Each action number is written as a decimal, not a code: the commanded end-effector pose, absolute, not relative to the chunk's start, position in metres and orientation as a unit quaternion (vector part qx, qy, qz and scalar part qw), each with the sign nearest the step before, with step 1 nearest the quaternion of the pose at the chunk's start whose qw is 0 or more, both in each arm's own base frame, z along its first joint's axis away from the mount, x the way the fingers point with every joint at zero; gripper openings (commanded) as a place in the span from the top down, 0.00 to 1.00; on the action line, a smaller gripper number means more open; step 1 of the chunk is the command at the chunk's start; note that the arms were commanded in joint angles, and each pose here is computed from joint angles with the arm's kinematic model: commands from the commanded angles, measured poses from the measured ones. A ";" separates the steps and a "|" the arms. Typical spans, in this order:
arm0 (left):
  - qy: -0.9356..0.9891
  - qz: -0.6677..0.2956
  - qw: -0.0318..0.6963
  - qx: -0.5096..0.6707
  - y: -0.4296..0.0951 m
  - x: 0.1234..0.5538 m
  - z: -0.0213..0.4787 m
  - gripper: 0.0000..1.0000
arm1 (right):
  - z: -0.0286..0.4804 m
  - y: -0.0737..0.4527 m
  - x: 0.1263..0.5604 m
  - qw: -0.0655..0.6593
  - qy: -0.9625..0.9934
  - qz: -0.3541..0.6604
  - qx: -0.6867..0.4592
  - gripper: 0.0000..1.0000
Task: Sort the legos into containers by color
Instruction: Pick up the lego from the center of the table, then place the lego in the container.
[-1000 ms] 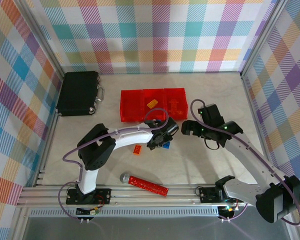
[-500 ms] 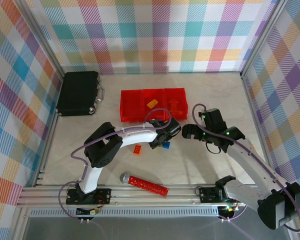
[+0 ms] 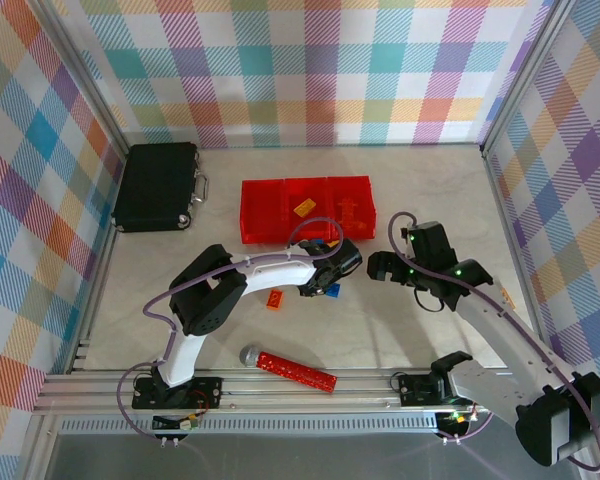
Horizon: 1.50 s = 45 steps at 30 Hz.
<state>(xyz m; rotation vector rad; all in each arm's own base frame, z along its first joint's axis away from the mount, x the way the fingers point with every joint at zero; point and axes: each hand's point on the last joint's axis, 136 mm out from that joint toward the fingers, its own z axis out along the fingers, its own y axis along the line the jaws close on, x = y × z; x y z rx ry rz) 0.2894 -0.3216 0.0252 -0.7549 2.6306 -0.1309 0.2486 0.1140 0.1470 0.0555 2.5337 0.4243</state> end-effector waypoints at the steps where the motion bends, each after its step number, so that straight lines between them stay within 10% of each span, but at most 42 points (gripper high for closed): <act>1: 0.936 -0.065 0.226 -0.264 -0.325 0.297 0.029 0.79 | 0.146 0.111 0.248 0.290 0.944 0.154 0.017 0.01; 23: 0.946 -0.136 0.284 -0.074 -0.292 0.347 0.206 0.88 | 0.167 0.091 0.262 0.347 0.928 0.122 0.059 0.01; 45: 0.962 -0.095 0.240 -0.086 -0.181 0.453 0.133 0.84 | 0.152 0.085 0.252 0.315 0.938 0.113 0.094 0.01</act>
